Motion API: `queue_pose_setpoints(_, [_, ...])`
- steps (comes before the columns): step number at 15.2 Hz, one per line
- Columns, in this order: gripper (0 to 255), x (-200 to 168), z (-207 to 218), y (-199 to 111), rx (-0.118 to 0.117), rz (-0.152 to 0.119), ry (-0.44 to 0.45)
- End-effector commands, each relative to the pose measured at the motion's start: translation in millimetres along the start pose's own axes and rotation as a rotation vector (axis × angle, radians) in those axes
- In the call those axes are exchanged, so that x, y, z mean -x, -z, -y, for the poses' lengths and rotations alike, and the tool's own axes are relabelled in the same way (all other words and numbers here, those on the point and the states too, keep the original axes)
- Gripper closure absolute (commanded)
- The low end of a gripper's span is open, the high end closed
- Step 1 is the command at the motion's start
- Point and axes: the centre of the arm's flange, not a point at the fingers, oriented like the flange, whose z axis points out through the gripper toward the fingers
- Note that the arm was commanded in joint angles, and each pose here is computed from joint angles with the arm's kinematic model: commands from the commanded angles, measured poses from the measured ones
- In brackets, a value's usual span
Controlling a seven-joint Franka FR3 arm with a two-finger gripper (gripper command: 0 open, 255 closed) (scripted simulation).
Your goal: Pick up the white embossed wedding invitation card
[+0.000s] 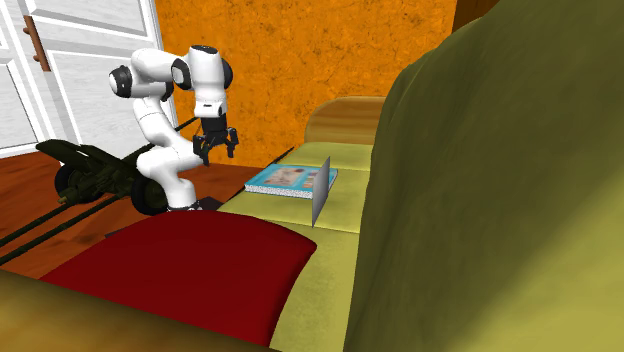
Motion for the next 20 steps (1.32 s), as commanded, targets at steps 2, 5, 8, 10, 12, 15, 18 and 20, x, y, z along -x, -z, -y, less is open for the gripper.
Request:
queue_pose_setpoints(2, [0,-5.9,11.3,2.9,-0.003,0.005,-0.034])
queue_pose_setpoints(5, [0,-25.7,43.8,11.6,-0.013,0.018,-0.135])
queue_pose_setpoints(8, [0,-48.9,74.1,20.4,-0.022,0.032,-0.236])
queue_pose_setpoints(10, [0,-66.1,92.9,26.2,-0.028,0.041,-0.303])
queue_pose_setpoints(12, [0,-84.5,110.4,32.0,-0.035,0.050,-0.371])
queue_pose_setpoints(15, [0,-114.4,134.2,40.5,-0.044,0.063,-0.472])
queue_pose_setpoints(18, [0,-146.6,154.8,48.8,-0.054,0.077,-0.573])
queue_pose_setpoints(20, [0,-169.3,166.6,54.1,-0.060,0.086,-0.640])
